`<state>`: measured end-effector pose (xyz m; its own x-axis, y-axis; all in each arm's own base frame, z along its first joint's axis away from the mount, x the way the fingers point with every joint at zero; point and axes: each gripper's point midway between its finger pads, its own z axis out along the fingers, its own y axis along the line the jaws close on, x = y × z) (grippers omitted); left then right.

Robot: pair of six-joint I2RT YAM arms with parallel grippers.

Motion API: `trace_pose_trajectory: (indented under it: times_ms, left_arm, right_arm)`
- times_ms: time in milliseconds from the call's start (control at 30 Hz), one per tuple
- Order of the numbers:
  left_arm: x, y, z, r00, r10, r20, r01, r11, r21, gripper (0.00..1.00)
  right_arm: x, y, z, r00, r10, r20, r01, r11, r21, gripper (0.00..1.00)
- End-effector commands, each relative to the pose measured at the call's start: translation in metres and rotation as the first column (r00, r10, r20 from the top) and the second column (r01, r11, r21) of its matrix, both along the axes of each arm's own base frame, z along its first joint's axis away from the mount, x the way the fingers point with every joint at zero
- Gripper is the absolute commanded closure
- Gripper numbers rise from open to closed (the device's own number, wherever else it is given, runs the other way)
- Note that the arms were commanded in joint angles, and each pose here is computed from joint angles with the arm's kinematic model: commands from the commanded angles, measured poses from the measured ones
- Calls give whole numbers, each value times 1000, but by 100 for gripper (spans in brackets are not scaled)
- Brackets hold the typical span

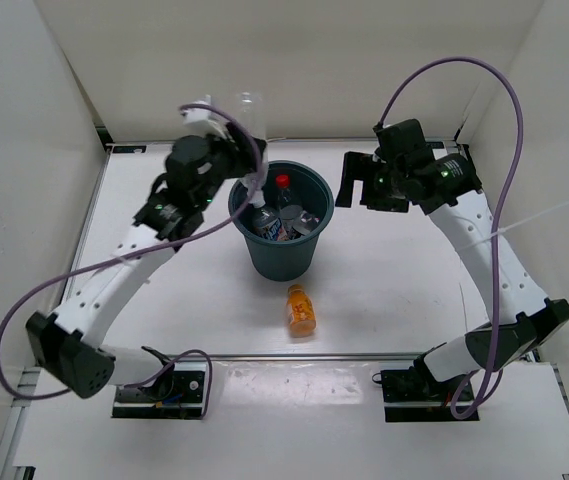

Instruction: Put the plastic bottles in the bin

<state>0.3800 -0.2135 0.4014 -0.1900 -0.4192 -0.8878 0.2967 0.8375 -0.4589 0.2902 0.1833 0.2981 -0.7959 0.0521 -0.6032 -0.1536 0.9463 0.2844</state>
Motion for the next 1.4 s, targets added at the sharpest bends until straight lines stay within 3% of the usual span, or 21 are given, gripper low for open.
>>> trace_pose_trajectory:
  times_ms: [0, 100, 167, 200, 300, 433, 567, 633, 667, 733, 767, 800, 867, 933, 967, 1067, 1167, 1367]
  left_arm:
    - [3, -21, -3, 999, -7, 52, 5, 999, 38, 36]
    - [3, -36, -18, 998, -15, 61, 9, 996, 93, 31]
    - [2, -39, -38, 999, -5, 50, -1, 992, 130, 16]
    - [-1, -42, -42, 999, -5, 51, -3, 990, 141, 0]
    - [-5, -40, -41, 997, 36, 68, -47, 986, 162, 0]
    - [-20, -24, 16, 982, 61, 178, -84, 988, 127, 0]
    - [-50, 34, 68, 938, 196, 287, -230, 969, 88, 0]
    - [-63, 57, 66, 924, 247, 292, -280, 957, 76, 0]
    - [-62, 71, 37, 922, 294, 253, -331, 936, 120, 0]
    - [-81, 101, 20, 906, 345, 245, -383, 914, 130, 0]
    - [-84, 111, -13, 903, 380, 201, -415, 893, 176, 0]
    - [-97, 124, -17, 898, 399, 186, -426, 895, 134, 0]
    - [-108, 138, -65, 895, 435, 94, -445, 874, 197, 0]
    - [-124, 153, -82, 878, 477, 23, -477, 872, 113, 0]
    - [-130, 156, -106, 882, 472, -18, -463, 872, 158, 0]
    - [-145, 161, -126, 887, 456, -71, -446, 886, 127, 0]
    - [-156, 170, -157, 860, 485, -157, -456, 870, 189, 0]
    - [-177, 189, -187, 810, 535, -240, -468, 837, 285, 0]
  right_arm:
    - [1, -4, 17, 998, -23, 61, 21, 999, 37, 1]
    - [0, -16, 12, 997, -52, 55, 51, 998, 26, 1]
    - [-1, -20, 9, 997, -61, 53, 60, 998, 24, 1]
    - [-4, -21, 9, 997, -61, 55, 60, 998, 26, 1]
    - [-7, -26, 7, 996, -79, 50, 77, 997, 30, 1]
    - [-18, -39, -3, 992, -120, 37, 120, 993, 20, 0]
    - [-49, -32, -17, 996, -86, 0, 85, 991, 105, 0]
    - [-58, -20, -27, 998, -56, 32, 49, 983, 178, 0]
    - [-69, -10, -36, 999, -11, 48, 0, 977, 215, 0]
    - [-98, -6, -81, 993, 58, 100, -83, 961, 262, 0]
    - [-96, 13, -71, 968, 92, 232, -170, 924, 343, 0]
    - [-110, 9, -103, 958, 112, 263, -203, 915, 349, 0]
    - [-111, 15, -108, 922, 127, 366, -264, 896, 356, 0]
    - [-112, 13, -133, 918, 172, 357, -279, 921, 272, 0]
    - [-112, 14, -156, 933, 207, 294, -274, 939, 208, 0]
    - [-106, 14, -191, 944, 239, 229, -256, 965, 49, 0]
    - [-97, 32, -184, 931, 233, 282, -263, 962, 72, 0]
    - [-103, 66, -193, 938, 269, 218, -299, 947, 118, 0]
